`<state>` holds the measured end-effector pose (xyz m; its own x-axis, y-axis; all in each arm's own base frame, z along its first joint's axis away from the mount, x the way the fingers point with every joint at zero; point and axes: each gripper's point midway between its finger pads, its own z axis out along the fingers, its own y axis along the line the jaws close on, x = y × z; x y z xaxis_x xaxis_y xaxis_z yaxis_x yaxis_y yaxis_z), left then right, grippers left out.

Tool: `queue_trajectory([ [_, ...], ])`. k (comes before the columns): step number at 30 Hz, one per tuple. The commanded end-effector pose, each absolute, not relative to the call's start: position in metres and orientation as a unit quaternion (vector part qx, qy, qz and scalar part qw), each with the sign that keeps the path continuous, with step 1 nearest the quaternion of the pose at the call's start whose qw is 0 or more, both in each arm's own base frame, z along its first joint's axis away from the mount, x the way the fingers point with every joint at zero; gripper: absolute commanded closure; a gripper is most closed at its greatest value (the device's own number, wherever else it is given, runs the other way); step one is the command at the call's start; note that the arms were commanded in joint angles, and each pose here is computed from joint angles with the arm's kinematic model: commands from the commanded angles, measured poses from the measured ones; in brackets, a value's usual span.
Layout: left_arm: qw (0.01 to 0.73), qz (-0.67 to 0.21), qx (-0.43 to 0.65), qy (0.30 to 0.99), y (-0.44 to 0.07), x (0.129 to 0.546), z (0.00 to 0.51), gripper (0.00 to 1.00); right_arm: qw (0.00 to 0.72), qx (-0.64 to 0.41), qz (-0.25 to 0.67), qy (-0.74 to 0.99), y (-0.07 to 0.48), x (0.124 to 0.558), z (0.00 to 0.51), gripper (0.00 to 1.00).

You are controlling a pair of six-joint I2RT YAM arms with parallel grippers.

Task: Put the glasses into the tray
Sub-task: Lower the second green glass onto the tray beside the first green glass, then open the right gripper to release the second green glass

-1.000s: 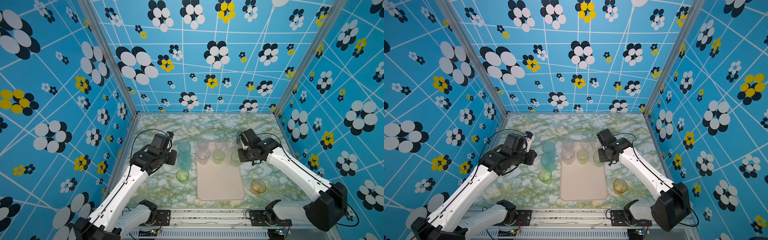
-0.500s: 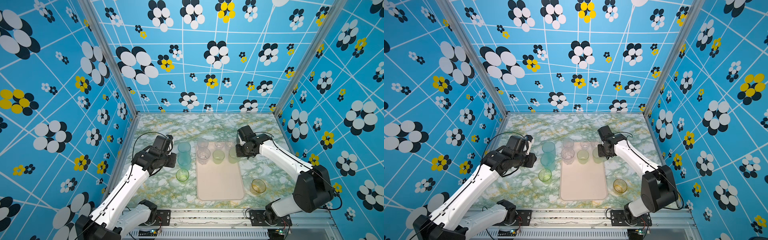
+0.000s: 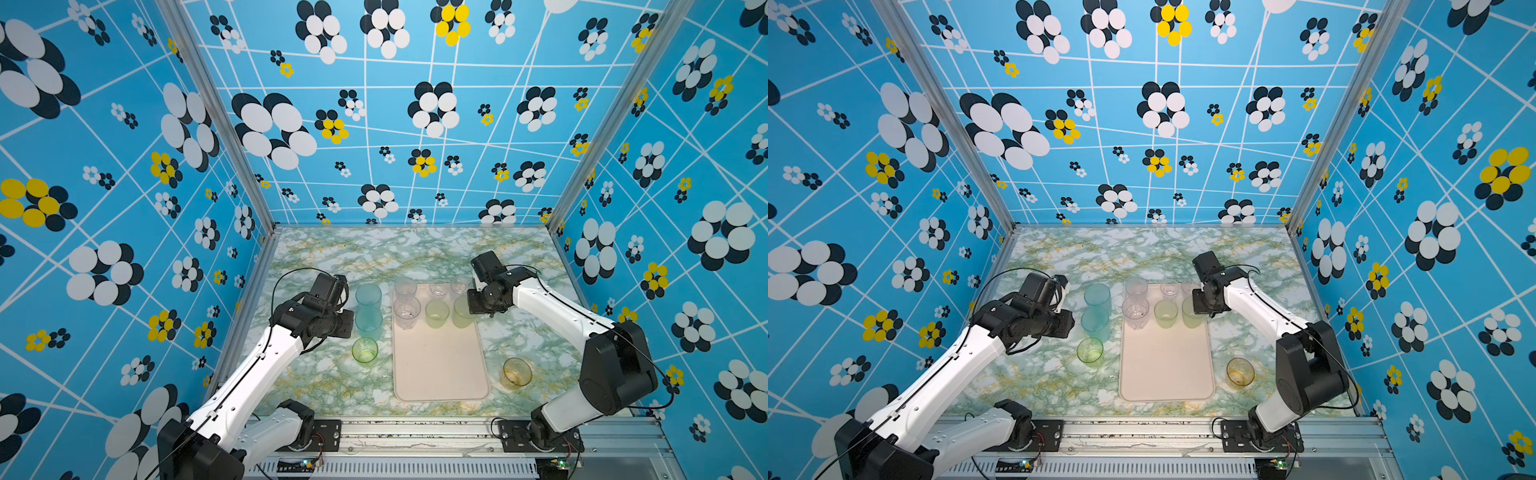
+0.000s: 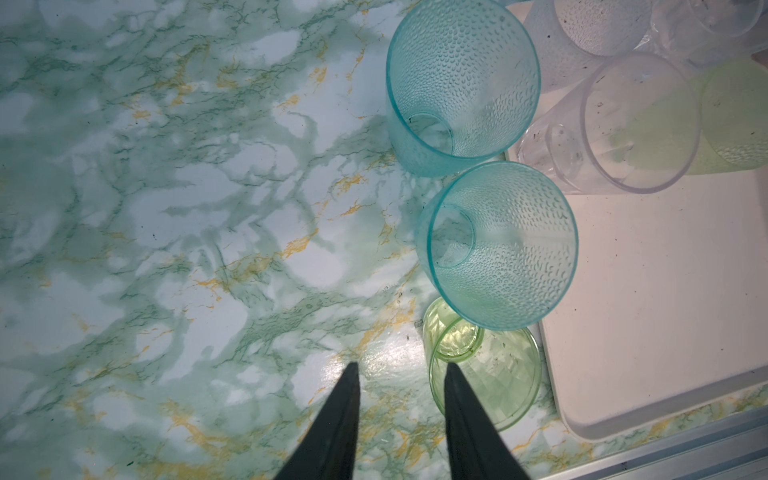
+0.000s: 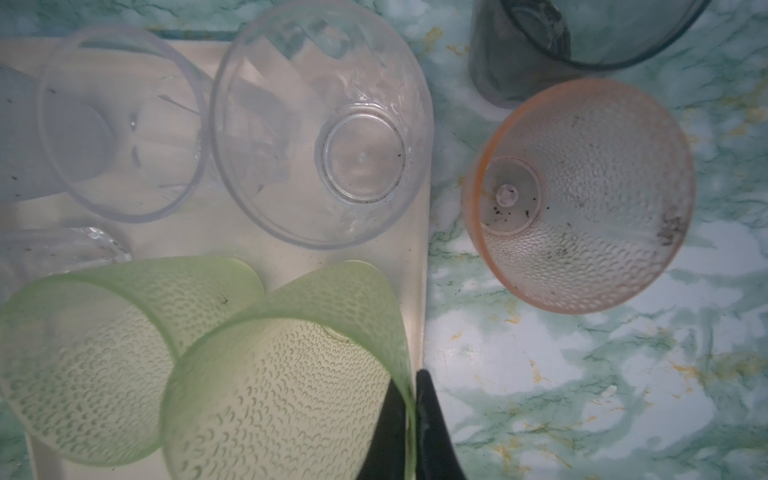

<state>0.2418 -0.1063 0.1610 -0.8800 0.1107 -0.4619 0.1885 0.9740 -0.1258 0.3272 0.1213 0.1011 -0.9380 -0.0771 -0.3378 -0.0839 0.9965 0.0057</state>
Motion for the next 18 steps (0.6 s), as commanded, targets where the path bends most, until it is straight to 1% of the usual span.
queue_trajectory([
  [1, 0.208, -0.086, 0.077, 0.971, -0.108, 0.234, 0.150, 0.64, 0.169, -0.042, 0.011, 0.985, 0.121, 0.329, 0.097, 0.92],
  [6, 0.200, -0.087, 0.078, 0.973, -0.109, 0.234, 0.145, 0.65, 0.171, -0.041, 0.013, 0.984, 0.120, 0.329, 0.100, 0.89],
  [7, 0.198, -0.087, 0.078, 0.973, -0.110, 0.233, 0.144, 0.65, 0.171, -0.041, 0.015, 0.984, 0.121, 0.329, 0.100, 0.86],
  [9, 0.195, -0.091, 0.076, 0.974, -0.111, 0.233, 0.141, 0.65, 0.174, -0.041, 0.015, 0.984, 0.120, 0.329, 0.102, 0.75],
  [14, 0.181, -0.099, 0.072, 0.976, -0.115, 0.230, 0.131, 0.67, 0.206, -0.029, 0.021, 0.978, 0.116, 0.327, 0.124, 0.60],
  [18, 0.170, -0.109, 0.069, 0.977, -0.118, 0.226, 0.123, 0.69, 0.245, -0.020, 0.035, 0.969, 0.113, 0.322, 0.155, 0.56],
])
